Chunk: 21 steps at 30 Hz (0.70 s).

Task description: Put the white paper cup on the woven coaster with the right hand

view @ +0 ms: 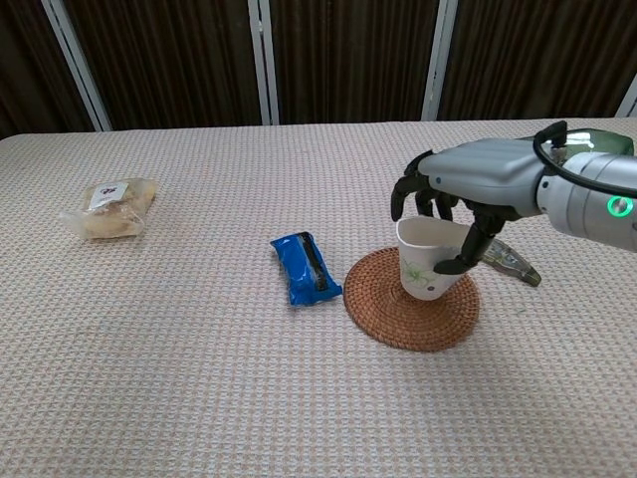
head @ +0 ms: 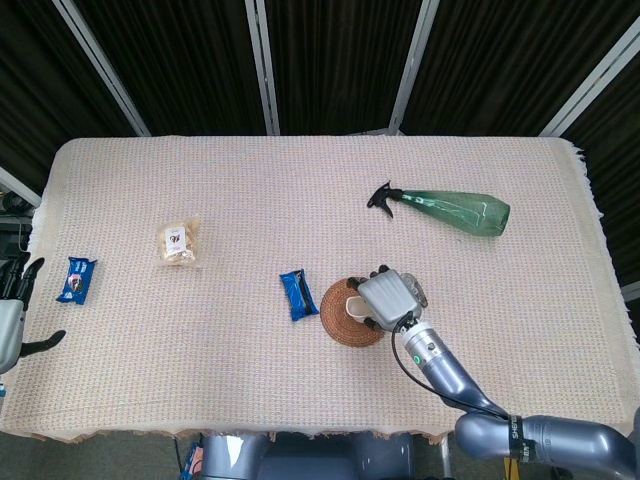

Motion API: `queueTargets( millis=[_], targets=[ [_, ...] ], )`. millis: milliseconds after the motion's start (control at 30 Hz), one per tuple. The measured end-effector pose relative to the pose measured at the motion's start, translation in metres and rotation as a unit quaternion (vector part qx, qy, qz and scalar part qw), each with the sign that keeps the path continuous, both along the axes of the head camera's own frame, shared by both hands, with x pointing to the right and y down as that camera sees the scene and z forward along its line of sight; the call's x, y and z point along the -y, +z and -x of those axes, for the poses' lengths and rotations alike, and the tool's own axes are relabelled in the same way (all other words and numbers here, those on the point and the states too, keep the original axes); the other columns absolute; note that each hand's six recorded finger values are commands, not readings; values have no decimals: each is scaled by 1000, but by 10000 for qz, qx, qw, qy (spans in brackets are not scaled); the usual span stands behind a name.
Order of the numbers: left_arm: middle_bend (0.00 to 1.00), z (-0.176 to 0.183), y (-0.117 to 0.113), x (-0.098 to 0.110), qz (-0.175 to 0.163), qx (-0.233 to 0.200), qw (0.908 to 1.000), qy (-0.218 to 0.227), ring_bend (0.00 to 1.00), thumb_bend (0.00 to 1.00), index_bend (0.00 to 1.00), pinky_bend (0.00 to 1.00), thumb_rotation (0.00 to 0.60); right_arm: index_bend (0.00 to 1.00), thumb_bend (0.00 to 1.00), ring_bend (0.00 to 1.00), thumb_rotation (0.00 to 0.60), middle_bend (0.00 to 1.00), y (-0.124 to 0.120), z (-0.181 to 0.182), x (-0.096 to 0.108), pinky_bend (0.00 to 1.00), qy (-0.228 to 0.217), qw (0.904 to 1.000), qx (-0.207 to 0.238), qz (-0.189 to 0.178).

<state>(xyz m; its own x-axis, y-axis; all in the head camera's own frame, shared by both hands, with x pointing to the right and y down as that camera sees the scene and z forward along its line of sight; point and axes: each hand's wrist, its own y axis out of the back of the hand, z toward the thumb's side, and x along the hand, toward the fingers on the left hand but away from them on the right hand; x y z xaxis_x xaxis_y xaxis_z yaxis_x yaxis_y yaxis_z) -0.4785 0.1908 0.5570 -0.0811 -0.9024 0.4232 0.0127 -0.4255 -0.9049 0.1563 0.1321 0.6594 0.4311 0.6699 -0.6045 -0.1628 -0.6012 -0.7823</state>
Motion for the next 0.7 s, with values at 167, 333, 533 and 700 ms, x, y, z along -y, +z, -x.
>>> queueTargets(
  millis=[167, 333, 533, 700],
  targets=[
    [0, 0, 0, 0, 10, 1, 10000, 11, 0, 0, 0, 0, 600, 6, 0, 106, 600, 88, 3, 5, -2, 223, 26, 10000, -61, -9],
    [0, 0, -1, 0, 1, -9, 10000, -11, 0, 0, 0, 0, 600, 0, 0, 24, 600, 0, -3, 7, -4, 173, 27, 10000, -74, -59],
    [0, 0, -3, -1, -1, -54, 10000, -19, 0, 0, 0, 0, 600, 0, 0, 9, 600, 0, -28, 5, -7, 114, 69, 9998, 74, -159],
    [0, 0, -7, -2, -48, -116, 9999, -7, 0, 0, 0, 0, 600, 0, 0, 0, 600, 0, -57, -17, -10, 5, 129, 9988, 102, -471]
  ],
)
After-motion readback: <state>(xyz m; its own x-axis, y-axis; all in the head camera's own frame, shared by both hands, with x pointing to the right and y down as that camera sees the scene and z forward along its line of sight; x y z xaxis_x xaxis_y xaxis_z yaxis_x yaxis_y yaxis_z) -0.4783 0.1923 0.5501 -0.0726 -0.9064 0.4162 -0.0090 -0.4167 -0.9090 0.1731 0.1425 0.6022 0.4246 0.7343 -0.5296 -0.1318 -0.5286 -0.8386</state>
